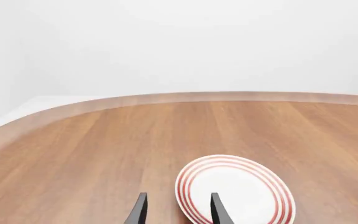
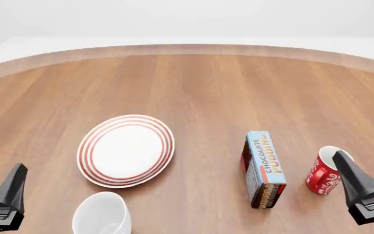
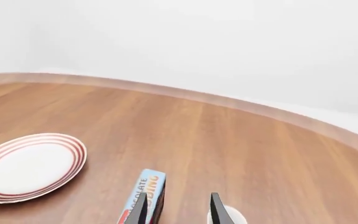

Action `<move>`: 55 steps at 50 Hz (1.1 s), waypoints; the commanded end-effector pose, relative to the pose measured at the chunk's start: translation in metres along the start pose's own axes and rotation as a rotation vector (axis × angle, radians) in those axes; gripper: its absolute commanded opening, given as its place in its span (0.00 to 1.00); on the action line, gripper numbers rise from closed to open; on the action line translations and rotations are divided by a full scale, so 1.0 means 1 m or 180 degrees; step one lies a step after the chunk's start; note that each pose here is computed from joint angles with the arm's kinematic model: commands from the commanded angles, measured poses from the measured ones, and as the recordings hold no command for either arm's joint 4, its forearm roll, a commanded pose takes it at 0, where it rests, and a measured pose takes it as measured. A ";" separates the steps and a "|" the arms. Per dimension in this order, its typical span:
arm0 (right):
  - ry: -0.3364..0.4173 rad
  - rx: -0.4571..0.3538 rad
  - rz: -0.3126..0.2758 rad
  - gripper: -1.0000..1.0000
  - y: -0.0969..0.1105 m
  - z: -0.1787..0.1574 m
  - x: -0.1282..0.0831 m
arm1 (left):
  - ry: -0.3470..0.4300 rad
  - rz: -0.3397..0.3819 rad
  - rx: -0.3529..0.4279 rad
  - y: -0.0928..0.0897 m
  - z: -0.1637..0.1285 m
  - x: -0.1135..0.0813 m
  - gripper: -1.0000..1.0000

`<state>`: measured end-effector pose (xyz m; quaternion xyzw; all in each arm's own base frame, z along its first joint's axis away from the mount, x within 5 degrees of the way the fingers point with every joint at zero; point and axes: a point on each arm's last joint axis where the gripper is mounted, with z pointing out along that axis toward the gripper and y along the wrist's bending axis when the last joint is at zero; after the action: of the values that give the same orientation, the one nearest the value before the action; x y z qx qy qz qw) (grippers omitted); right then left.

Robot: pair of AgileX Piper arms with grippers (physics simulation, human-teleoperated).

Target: Pick up the white mug and put it on the plate, and put the chocolate pudding to the right of the plate.

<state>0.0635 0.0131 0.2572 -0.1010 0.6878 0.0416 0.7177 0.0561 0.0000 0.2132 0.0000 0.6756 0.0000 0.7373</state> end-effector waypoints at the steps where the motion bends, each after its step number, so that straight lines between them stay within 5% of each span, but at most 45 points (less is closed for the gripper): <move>1: 0.0078 -0.0165 -0.0040 1.00 0.002 0.009 -0.015 | 0.0000 0.0000 0.0000 0.000 0.000 0.000 1.00; 19: 0.0389 -0.0455 -0.0171 1.00 0.007 0.027 -0.049 | 0.0000 0.0000 0.0000 0.000 0.000 0.000 1.00; 22: 0.0450 -0.0510 -0.0011 1.00 0.009 0.028 -0.055 | 0.0000 0.0000 0.0000 0.000 0.000 0.000 1.00; 31: 0.0599 -0.0571 0.0002 1.00 0.011 0.035 -0.064 | 0.0000 0.0000 0.0000 0.000 0.000 0.000 1.00; 48: 0.0924 -0.0699 -0.0259 1.00 0.016 0.056 -0.074 | 0.0000 0.0000 0.0000 0.000 0.000 0.000 1.00; 50: 0.0974 -0.0717 -0.0327 1.00 0.016 0.059 -0.073 | 0.0000 0.0000 0.0000 0.000 0.000 0.000 1.00; 52: 0.0983 -0.0727 -0.0582 1.00 0.015 0.058 -0.070 | 0.0000 0.0000 0.0000 0.000 0.000 0.000 1.00; 53: 0.1010 -0.0739 -0.0419 1.00 0.017 0.060 -0.073 | 0.0000 0.0000 0.0000 0.000 0.000 0.000 1.00; 55: 0.1032 -0.0755 -0.0490 1.00 0.017 0.061 -0.074 | 0.0000 0.0000 0.0000 0.000 0.000 0.000 1.00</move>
<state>0.1086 0.0434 0.3284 -0.2141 0.7656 0.0648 0.6032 0.0561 0.0000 0.2132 0.0000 0.6756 0.0000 0.7373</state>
